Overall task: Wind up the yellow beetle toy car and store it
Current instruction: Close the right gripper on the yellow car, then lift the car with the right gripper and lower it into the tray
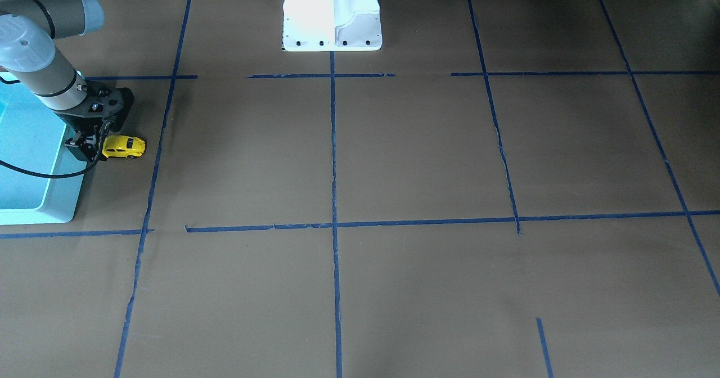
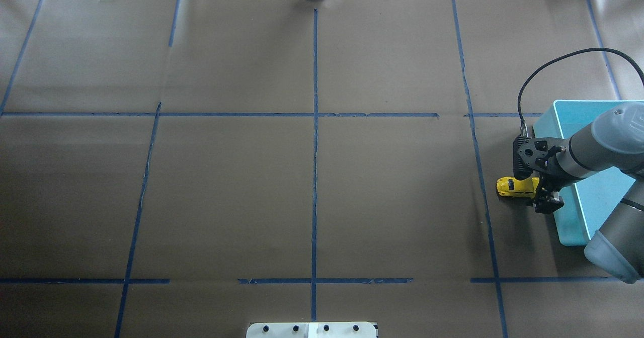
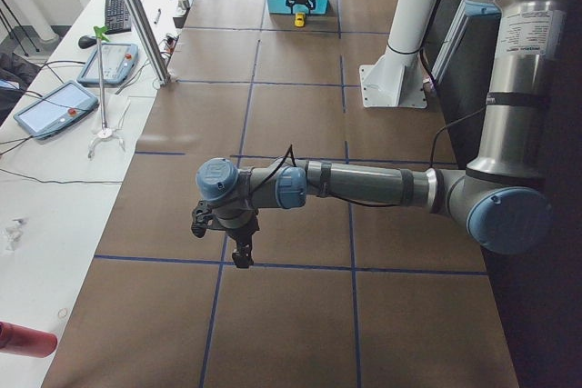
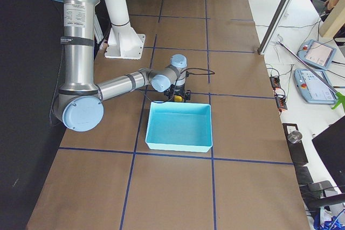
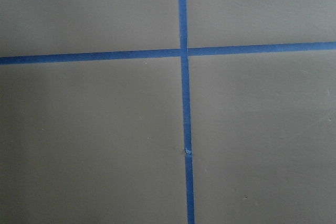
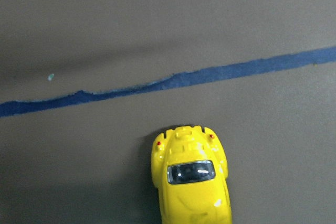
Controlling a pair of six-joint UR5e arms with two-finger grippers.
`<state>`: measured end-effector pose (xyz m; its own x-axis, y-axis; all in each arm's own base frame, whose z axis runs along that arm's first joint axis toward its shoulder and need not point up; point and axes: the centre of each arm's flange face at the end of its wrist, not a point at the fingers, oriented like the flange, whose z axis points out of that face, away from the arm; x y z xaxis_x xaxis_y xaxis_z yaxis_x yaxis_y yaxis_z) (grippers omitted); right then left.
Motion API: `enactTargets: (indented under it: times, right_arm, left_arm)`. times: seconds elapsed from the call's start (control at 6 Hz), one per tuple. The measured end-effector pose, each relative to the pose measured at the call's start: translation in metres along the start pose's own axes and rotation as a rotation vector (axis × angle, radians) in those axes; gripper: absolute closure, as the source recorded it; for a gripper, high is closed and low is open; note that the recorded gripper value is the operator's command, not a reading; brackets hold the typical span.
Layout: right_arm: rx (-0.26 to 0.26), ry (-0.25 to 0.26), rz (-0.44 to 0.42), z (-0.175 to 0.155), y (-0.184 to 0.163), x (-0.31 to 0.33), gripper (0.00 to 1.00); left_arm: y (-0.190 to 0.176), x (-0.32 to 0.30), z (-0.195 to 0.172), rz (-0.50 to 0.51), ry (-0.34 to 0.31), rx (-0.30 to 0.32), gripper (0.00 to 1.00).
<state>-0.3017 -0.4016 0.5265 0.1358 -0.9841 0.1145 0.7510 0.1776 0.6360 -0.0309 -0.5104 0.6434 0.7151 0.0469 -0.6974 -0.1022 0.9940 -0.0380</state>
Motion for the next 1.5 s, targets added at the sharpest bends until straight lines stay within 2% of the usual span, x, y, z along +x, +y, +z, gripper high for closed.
enactTargets:
  times: [0.17,0.5,0.67,1.0,1.33,1.5]
  right_arm:
    - [-0.005,-0.007,-0.005,0.004,-0.001,-0.003,0.26]
    - [-0.007,-0.011,-0.008,0.007,-0.003,-0.005,0.91]
    - [-0.004,-0.01,-0.01,0.006,-0.005,-0.005,1.0]
    - [0.026,0.036,-0.024,-0.018,-0.018,-0.007,1.0]
    - [0.095,0.057,-0.021,-0.094,-0.024,-0.025,1.0]
    - [0.109,0.057,0.0,-0.131,-0.007,-0.025,1.0]
  left_arm:
    - [0.0,-0.001,0.001,-0.002,-0.002,-0.003,0.0]
    - [0.0,-0.002,0.002,-0.003,-0.002,-0.003,0.0]
    - [0.0,-0.001,0.001,-0.003,-0.002,-0.002,0.0]
    - [-0.001,0.0,0.0,-0.002,-0.003,0.0,0.0]
    - [-0.001,0.001,0.0,0.001,-0.003,0.0,0.0]
    - [-0.002,0.001,0.0,0.003,-0.003,0.001,0.0]
